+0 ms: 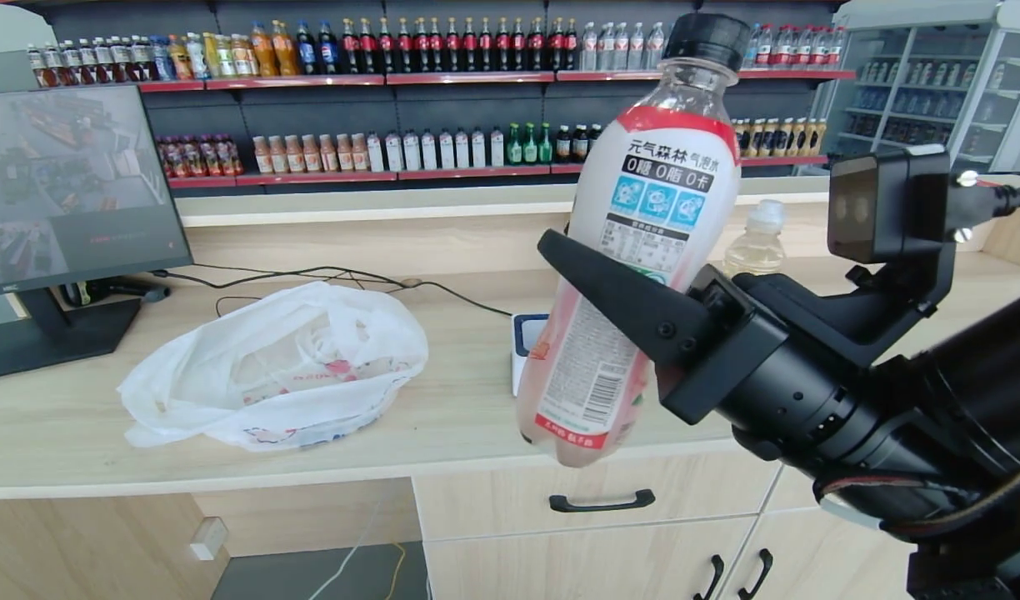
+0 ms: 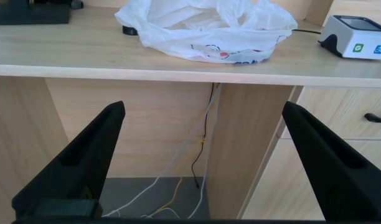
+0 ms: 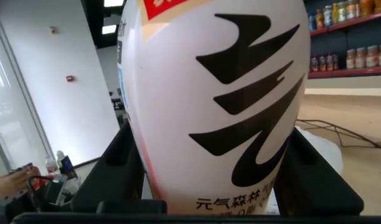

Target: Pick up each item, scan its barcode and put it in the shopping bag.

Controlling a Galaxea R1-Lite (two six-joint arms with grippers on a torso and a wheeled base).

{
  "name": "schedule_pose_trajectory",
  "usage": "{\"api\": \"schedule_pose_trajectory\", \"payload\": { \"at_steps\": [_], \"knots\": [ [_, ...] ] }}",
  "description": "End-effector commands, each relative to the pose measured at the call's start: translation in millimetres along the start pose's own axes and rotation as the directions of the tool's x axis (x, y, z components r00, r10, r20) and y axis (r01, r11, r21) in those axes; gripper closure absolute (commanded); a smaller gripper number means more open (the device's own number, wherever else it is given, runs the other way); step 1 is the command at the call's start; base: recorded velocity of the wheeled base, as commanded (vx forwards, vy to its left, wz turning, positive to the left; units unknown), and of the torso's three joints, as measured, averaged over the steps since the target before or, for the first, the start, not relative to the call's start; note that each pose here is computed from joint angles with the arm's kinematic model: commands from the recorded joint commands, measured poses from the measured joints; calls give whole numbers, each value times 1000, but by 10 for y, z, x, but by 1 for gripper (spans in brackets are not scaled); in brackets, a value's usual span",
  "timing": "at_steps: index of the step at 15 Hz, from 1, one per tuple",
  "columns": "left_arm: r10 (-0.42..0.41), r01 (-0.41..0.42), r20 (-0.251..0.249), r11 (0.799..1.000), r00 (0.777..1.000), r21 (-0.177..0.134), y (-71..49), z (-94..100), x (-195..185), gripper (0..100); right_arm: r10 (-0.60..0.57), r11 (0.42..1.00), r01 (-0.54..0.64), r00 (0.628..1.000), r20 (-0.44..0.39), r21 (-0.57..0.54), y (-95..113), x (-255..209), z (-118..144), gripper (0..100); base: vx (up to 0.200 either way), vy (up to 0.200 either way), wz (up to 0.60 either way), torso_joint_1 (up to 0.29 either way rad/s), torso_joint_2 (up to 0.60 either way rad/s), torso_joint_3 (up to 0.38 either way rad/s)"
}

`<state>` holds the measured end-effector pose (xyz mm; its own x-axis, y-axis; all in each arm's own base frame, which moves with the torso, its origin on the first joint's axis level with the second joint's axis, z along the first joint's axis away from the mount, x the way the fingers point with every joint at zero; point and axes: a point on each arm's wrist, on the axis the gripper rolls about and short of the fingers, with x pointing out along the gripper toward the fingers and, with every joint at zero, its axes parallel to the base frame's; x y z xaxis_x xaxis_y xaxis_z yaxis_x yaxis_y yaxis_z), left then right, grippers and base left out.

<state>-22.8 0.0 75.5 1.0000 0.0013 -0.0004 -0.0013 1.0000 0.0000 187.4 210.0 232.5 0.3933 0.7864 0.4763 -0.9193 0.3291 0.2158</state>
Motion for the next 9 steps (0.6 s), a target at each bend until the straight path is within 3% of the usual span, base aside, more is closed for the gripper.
{"api": "schedule_pose_trajectory", "payload": {
  "at_steps": [1, 9],
  "knots": [
    [0, 0, 0, 1000, 1000, 0, 0, 0, 0, 0, -10, 1000, 9, 1000, -22, -26, -35, 6, -79, 100, 0, 0, 0, 0, 0, 0],
    [0, 0, 0, 1000, 1000, 0, 0, 0, 0, 0, -51, 948, 24, 996, -77, -317, -57, -110, -200, 100, 0, 0, 0, 0, 0, 0]
  ]
}}
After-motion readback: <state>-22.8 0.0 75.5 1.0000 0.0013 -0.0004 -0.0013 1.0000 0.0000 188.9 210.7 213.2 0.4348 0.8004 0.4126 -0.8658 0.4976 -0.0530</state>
